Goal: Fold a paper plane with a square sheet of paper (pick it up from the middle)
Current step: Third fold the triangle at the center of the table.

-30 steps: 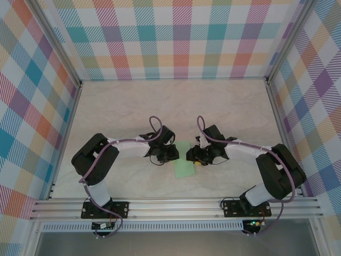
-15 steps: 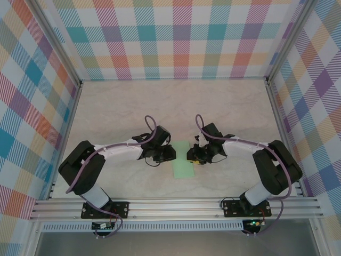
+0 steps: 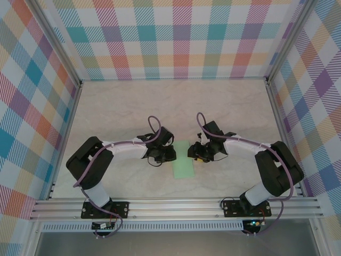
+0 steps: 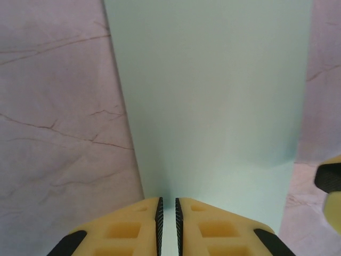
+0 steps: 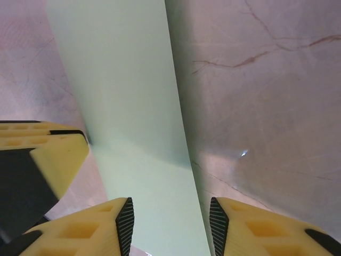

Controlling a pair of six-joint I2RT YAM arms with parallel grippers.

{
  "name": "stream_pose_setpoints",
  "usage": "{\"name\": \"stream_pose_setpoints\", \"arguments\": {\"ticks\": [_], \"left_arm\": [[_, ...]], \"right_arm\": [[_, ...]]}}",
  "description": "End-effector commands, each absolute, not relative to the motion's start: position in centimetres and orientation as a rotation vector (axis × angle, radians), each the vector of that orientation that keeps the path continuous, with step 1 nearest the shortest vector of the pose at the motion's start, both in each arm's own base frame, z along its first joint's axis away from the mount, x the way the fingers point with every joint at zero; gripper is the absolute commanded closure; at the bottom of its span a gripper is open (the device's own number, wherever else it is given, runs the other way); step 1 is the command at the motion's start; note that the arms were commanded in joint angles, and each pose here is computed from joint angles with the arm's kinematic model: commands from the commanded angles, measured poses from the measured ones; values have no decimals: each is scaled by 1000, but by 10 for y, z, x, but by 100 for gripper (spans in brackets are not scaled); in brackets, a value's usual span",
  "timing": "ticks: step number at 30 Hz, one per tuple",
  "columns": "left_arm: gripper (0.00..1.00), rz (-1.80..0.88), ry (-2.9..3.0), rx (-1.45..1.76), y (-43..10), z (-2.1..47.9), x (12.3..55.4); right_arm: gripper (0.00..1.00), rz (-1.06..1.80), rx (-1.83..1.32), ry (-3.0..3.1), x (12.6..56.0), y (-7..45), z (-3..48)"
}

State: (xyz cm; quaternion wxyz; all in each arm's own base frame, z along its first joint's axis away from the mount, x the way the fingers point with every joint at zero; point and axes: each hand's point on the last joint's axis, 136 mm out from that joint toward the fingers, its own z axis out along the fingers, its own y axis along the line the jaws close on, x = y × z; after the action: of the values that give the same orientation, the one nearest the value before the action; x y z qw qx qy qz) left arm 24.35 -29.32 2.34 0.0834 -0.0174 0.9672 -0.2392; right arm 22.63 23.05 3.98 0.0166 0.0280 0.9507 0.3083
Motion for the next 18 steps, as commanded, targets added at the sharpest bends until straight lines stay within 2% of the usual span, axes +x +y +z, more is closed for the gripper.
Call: {"name": "stream_pose_setpoints", "arguments": {"ticks": [1, 13, 18], "left_arm": [[84, -699, 2899, -70, -294, 14, 243], [84, -608, 2952, -79, -274, -4, 228], [84, -604, 2956, -75, -274, -4, 228]], "right_arm": [[55, 974, 61, 2939, 231, 233, 43], [53, 1051, 62, 2968, 229, 243, 29], [57, 1142, 47, 2941, 224, 248, 37]]}}
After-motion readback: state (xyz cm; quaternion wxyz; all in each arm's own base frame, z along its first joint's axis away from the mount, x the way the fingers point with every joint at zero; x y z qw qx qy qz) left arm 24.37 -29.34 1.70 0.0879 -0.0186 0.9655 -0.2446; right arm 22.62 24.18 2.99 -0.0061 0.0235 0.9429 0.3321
